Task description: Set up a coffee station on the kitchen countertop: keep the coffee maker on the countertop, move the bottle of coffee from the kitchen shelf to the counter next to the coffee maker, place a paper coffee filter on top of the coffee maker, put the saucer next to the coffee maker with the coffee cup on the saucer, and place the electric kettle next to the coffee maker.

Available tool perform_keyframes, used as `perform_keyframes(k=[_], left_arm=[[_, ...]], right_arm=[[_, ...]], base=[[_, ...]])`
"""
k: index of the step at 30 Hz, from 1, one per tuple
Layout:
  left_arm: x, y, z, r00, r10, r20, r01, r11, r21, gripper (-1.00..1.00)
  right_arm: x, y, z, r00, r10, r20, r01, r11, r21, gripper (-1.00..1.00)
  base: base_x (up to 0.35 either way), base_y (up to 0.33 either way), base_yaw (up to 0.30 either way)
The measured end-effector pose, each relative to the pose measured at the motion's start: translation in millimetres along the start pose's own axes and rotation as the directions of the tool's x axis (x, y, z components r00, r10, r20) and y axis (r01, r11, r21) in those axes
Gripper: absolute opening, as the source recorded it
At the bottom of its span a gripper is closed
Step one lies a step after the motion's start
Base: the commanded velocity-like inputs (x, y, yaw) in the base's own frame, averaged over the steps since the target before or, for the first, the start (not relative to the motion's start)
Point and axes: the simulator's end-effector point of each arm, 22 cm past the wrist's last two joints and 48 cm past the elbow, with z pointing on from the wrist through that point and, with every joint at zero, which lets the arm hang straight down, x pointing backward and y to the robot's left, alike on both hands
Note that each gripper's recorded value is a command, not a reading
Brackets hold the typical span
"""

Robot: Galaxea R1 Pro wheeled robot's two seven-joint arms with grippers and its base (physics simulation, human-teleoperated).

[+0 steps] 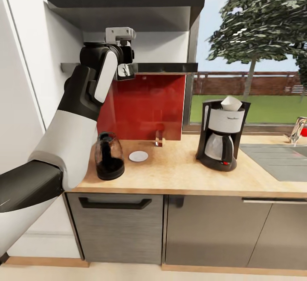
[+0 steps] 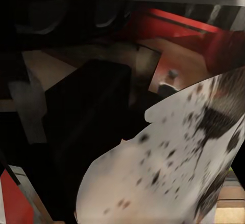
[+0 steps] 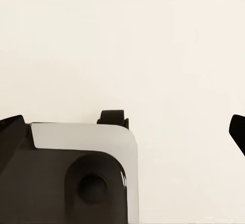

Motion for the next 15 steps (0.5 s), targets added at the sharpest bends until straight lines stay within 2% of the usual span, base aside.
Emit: perform_keyframes(k=[15], left_arm=[[23,0,-6.9,1.000,0.000,0.002,0.000,1.000,0.000,-1.00]], right_arm=[[8,-1,23.2,1.000,0.000,0.000,0.000,1.000,0.000,1.00]], base=[[0.000,0.000,0.000]])
